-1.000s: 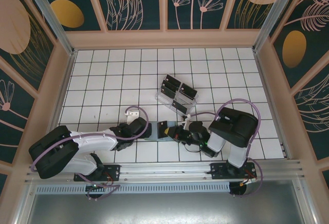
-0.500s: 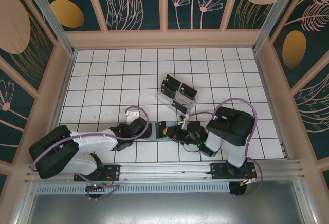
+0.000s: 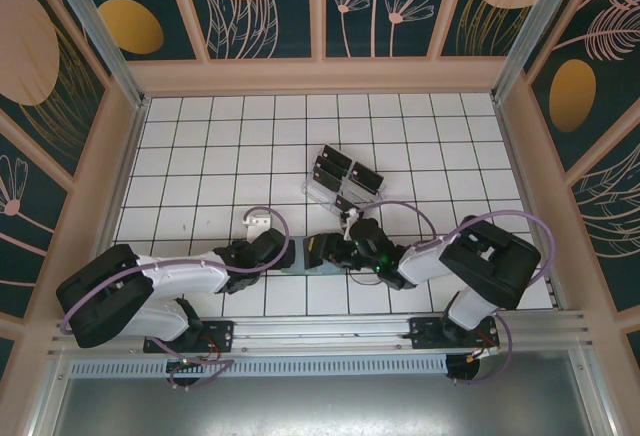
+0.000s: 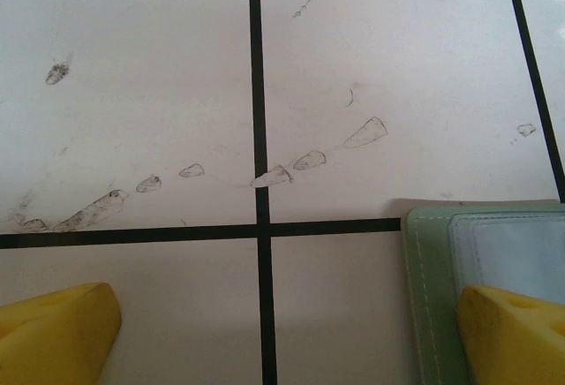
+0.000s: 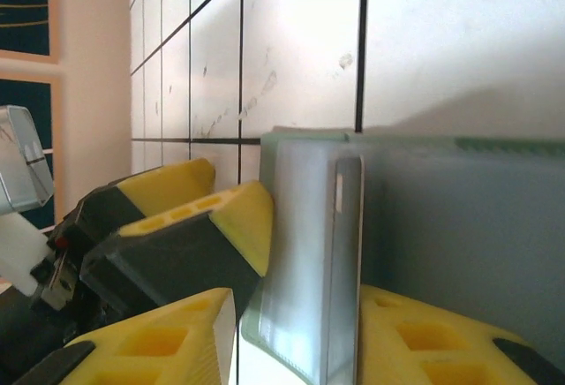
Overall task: Put the credit cards into the card holder
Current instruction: Insert the credit card into the card slot.
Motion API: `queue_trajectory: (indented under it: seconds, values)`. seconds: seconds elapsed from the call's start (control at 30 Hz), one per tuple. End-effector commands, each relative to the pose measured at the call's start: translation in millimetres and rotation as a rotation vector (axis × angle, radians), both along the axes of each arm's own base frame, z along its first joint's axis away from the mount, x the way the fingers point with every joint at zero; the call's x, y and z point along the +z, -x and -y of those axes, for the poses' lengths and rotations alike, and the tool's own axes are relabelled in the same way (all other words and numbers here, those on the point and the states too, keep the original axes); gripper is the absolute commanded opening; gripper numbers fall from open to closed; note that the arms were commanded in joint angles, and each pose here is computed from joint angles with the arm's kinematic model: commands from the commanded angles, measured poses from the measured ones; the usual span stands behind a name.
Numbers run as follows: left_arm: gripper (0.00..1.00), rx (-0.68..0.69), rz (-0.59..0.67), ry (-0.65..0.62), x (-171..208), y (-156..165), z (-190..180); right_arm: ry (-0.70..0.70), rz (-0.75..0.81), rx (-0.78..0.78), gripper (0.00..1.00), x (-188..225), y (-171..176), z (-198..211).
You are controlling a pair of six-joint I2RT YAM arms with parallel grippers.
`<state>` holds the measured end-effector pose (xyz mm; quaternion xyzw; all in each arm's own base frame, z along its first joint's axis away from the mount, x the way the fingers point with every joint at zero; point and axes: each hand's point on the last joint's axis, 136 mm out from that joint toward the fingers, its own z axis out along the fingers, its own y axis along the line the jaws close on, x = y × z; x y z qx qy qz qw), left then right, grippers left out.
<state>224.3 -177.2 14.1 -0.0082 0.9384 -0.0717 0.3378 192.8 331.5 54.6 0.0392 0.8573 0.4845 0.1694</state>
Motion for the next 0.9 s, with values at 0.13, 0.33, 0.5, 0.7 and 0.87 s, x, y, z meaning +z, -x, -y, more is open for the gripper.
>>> queue_trajectory:
  seconds: [0.13,0.33,0.5,0.7,0.87]
  values:
    - [0.99,0.009,-0.097,-0.038,-25.4,18.5,-13.8,0.185,-0.01,0.064,0.38,-24.9,1.4,3.3]
    - [0.99,0.009,-0.096,-0.038,-25.3,18.8,-14.5,0.274,-0.018,0.078,0.4,-35.1,0.8,6.4]
    - [0.99,0.009,-0.095,-0.037,-26.0,19.3,-15.3,0.321,-0.004,0.073,0.41,-33.8,-3.2,9.6]
    - [0.99,0.009,-0.095,-0.034,-26.6,20.0,-15.8,0.37,0.007,0.07,0.42,-32.3,-3.9,12.9]
    - [0.98,0.011,-0.096,-0.031,-27.1,20.7,-16.3,0.39,0.025,0.068,0.43,-26.6,-3.1,13.3]
